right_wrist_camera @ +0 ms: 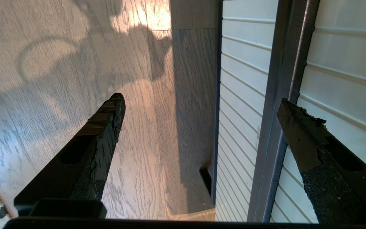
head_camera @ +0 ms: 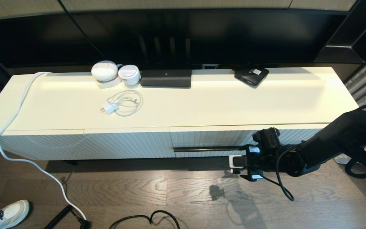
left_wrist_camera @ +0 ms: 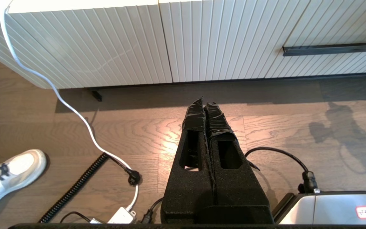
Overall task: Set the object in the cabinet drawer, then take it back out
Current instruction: Open the drawer
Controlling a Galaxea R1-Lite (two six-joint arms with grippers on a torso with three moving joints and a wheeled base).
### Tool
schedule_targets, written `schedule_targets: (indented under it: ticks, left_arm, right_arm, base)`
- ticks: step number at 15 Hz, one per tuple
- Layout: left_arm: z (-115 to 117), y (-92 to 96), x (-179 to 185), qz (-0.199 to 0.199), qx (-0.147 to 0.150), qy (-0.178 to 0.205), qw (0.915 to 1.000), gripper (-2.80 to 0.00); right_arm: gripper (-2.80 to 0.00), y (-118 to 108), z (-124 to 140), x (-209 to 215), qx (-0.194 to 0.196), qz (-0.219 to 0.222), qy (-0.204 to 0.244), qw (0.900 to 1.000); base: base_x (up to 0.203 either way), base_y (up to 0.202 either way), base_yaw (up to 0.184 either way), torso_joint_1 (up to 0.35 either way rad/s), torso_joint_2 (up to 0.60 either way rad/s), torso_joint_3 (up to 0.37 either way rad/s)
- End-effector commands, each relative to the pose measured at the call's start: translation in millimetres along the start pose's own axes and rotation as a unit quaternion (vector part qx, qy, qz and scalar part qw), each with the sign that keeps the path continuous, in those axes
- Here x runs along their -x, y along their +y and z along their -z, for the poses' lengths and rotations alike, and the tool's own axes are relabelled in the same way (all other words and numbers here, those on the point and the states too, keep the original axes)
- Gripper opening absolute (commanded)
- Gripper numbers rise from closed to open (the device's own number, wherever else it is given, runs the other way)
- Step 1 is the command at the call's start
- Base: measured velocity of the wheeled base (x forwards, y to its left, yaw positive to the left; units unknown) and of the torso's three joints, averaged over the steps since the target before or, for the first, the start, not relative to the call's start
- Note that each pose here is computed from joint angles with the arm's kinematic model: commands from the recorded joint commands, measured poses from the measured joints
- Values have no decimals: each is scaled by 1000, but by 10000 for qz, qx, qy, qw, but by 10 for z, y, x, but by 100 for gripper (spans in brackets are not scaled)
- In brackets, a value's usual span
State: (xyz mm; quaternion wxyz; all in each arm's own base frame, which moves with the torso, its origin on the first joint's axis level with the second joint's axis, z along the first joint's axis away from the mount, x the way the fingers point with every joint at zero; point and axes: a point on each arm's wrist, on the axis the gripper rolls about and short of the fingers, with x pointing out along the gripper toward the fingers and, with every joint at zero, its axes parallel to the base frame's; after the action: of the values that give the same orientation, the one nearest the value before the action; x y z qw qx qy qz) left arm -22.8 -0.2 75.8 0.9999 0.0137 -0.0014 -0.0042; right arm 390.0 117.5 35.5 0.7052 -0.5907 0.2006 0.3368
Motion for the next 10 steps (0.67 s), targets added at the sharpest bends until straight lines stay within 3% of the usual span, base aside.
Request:
schedule_targets:
  ticks: [1,5,10]
  left_arm:
    - [4,0,-2,4,-1,14,10000,-280]
    - [4,0,-2,4,0,14,10000,-280]
    - [4,0,-2,11,-1,14,10000,-280]
  right_arm:
    - [0,-17,-8,27,38,43,-30,10000]
    - [0,-83,-33,11,58,336,-118,9993]
    - [0,-54,-18,-22,47,289,-95,9995]
  base:
    - [0,0,0,0,0,0]
    - [0,0,0,0,0,0]
    - [0,0,0,0,0,0]
